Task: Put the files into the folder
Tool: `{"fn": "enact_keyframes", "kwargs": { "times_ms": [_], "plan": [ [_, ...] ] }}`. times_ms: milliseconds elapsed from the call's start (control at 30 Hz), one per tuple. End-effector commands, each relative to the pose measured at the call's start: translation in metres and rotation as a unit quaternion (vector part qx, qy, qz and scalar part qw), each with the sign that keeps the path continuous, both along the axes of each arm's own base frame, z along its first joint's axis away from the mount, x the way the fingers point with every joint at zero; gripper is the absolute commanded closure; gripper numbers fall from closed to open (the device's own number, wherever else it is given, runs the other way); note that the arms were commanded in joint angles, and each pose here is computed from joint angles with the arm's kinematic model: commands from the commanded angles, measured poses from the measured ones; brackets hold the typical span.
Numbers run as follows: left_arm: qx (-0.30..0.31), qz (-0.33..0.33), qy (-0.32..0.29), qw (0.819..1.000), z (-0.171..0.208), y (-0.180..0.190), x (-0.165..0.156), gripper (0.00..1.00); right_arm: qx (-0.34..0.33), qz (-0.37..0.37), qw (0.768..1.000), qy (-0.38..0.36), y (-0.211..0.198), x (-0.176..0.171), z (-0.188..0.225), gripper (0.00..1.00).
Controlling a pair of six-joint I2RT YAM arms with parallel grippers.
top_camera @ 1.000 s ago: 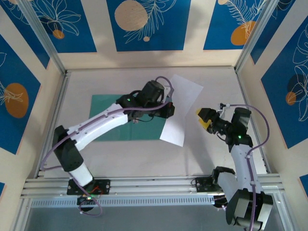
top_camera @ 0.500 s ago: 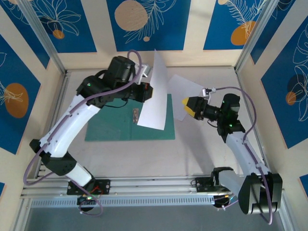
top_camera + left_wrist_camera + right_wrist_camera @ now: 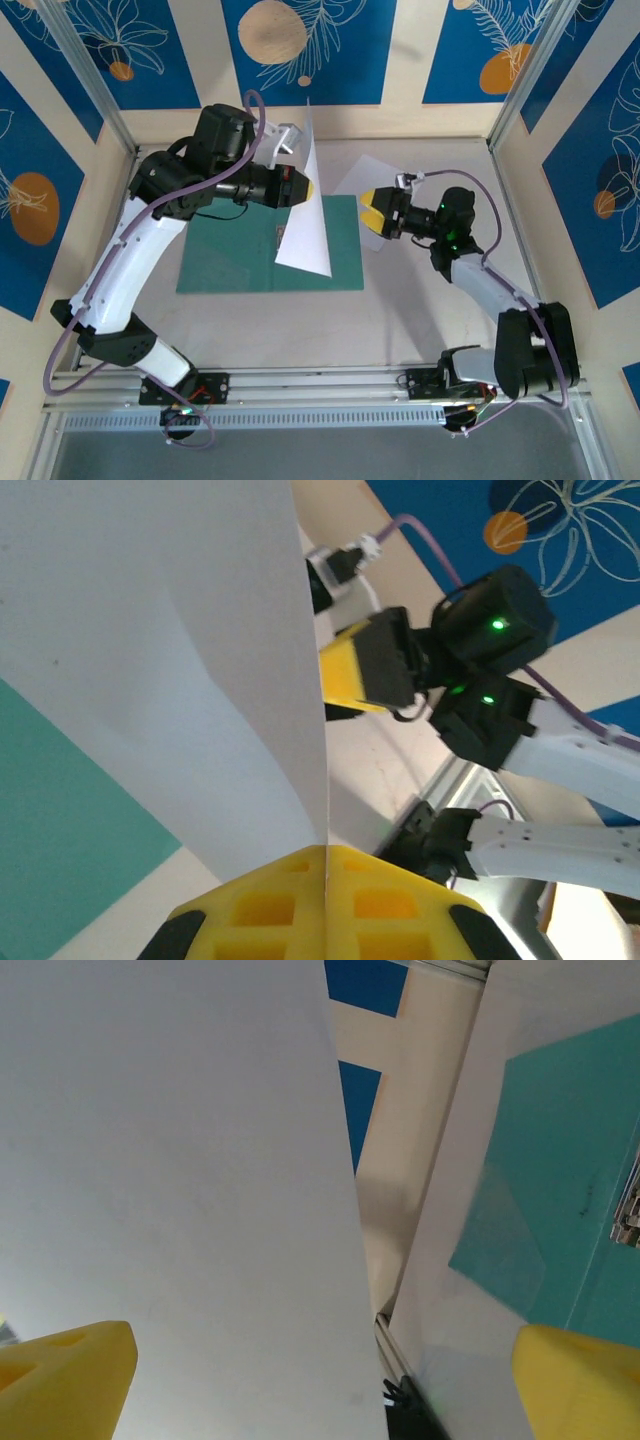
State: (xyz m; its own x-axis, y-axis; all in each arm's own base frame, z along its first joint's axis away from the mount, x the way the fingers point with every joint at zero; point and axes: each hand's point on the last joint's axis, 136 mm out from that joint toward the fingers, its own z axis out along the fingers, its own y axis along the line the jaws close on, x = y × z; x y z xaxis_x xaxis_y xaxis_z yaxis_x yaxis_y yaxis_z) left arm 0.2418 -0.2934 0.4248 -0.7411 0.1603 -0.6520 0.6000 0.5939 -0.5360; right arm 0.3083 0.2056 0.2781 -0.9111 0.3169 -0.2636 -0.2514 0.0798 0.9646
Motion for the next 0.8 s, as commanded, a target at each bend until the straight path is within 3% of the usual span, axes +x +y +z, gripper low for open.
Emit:
{"fn": "enact_keyframes", "kwargs": {
  "times_ms": [0, 300, 533, 767],
  "plan": [
    [-0.039, -0.021, 0.002, 0.999, 0.02, -0.003, -0.008, 1.0, 0.03, 0.015, 0.999, -0.034, 0.008, 0.004, 0.023, 0.04],
    [-0.076, -0.029, 0.024, 0.996, 0.03, -0.006, -0.01, 1.0, 0.05, 0.044, 0.998, -0.013, 0.024, 0.015, 0.022, 0.01],
    [-0.112, -0.004, 0.095, 0.989, -0.007, 0.016, 0.004, 1.0, 0.1, 0.069, 0.992, -0.03, 0.026, 0.014, 0.039, 0.02],
    [-0.135, 0.055, 0.145, 0.979, -0.051, 0.056, 0.022, 1.0, 0.102, 0.083, 0.99, -0.054, 0.025, 0.002, 0.055, 0.02]
  ]
}}
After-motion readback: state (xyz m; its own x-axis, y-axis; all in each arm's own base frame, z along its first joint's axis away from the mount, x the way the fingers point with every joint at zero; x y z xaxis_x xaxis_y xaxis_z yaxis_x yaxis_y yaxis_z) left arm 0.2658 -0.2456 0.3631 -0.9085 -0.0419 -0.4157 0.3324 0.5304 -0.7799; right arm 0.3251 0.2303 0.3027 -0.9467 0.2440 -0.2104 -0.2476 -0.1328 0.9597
